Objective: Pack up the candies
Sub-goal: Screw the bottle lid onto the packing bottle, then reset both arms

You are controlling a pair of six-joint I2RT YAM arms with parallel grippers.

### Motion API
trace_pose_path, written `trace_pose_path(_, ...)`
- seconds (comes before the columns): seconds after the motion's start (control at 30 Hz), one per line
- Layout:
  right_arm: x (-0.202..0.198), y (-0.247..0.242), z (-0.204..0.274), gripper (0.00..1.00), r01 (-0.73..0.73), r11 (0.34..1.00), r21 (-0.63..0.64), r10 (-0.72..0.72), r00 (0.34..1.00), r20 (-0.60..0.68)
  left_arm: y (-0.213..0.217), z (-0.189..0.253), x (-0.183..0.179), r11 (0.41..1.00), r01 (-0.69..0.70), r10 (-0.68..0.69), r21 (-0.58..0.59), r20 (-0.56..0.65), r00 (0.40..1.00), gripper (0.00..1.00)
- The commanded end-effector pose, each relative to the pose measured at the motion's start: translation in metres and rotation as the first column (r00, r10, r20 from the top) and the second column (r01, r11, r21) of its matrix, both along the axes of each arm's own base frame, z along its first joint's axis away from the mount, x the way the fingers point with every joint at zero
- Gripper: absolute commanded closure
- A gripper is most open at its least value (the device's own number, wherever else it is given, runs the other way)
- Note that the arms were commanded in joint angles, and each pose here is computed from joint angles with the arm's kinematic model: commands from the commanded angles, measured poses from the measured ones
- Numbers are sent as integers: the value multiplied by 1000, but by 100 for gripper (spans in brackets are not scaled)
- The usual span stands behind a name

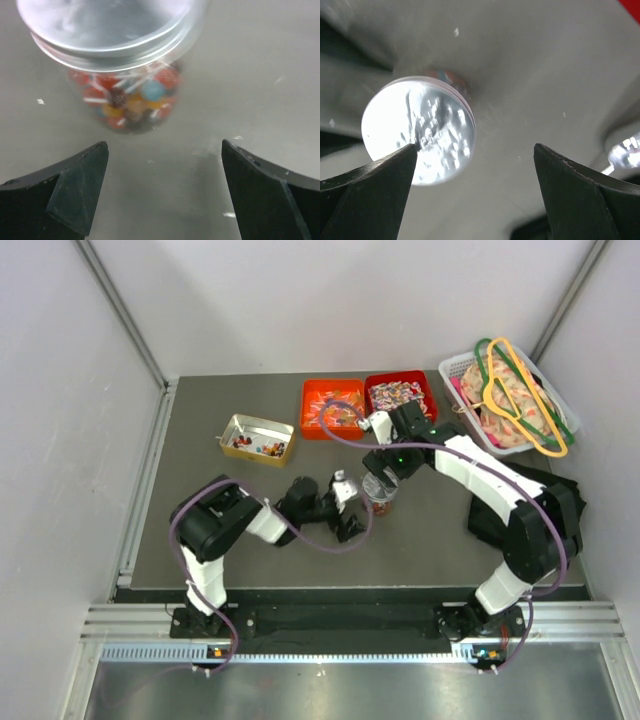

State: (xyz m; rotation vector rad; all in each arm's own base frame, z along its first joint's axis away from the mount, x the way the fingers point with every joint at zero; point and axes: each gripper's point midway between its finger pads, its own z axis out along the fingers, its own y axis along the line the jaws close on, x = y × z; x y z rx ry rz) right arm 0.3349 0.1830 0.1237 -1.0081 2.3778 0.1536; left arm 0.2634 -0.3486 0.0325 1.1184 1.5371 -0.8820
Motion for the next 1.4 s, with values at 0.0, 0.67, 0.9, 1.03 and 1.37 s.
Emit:
trace_pose_path(0.0,-14,-21,46,1,-6,999,-54,8,999,43,13,-3,16,955,102,-29,279,-254,967,1)
trace_pose_path(0.67,-44,-128,277,1,162,983,85,-181,786,592,160,279,103,883,-383,374,272,88,923,1)
trace_pose_path(0.9,-50,-176,307,1,373,918,136,-356,619,700,259,352,134,759,-630,611,162,155,776,1)
trace_pose_path(1.03,-51,-191,348,1,424,884,197,-412,506,758,277,383,135,730,-675,648,109,203,734,1)
trace_pose_path(1.37,-59,-197,409,1,394,878,270,-414,345,842,304,417,139,663,-747,720,49,228,655,1)
